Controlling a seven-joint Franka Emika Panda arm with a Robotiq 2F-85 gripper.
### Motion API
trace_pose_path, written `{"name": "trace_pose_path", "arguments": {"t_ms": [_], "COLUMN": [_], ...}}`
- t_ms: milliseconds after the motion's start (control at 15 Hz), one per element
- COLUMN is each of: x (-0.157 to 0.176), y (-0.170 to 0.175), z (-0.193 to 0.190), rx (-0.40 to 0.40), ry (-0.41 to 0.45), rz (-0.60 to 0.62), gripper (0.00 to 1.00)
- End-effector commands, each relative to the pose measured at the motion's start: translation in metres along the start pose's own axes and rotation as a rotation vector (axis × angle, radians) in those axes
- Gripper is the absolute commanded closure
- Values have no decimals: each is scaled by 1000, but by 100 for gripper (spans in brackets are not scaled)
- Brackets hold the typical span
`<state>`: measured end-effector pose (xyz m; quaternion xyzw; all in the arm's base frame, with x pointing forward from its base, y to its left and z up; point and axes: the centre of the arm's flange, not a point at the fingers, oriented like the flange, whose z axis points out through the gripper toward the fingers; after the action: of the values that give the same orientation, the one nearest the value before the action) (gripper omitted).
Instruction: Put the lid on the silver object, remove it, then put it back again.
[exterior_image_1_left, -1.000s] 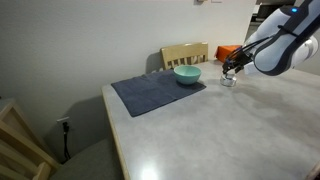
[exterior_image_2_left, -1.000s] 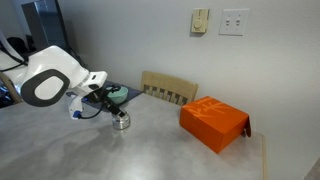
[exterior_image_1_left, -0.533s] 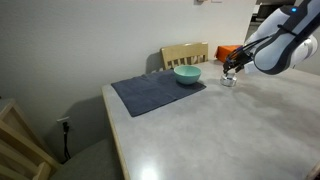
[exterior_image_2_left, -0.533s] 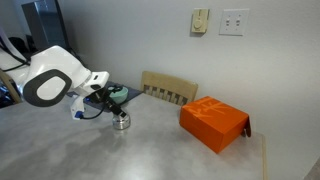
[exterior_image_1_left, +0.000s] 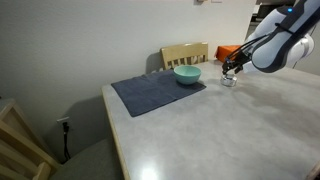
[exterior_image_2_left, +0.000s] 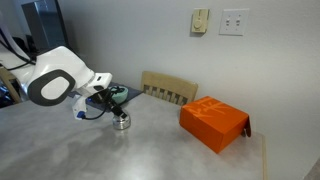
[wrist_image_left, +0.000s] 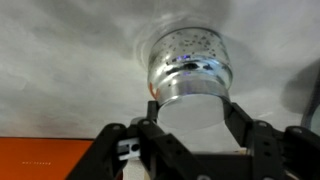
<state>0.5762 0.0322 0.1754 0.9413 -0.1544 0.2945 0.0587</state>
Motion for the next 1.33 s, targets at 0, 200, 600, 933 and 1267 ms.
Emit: {"name": "trace_pose_path", "arguments": {"t_ms": [0,200,600,933,1267], "x": [10,14,16,30,63], "y": [5,7,5,-6,-17], "z": [5,9,-7,-62,-113], "rx": [16,20,18,27,1], "ry": [-54,-70,-155,-237,-418], "rz": [3,15,1,3,121], "gripper": [56,56,0,0,0]}}
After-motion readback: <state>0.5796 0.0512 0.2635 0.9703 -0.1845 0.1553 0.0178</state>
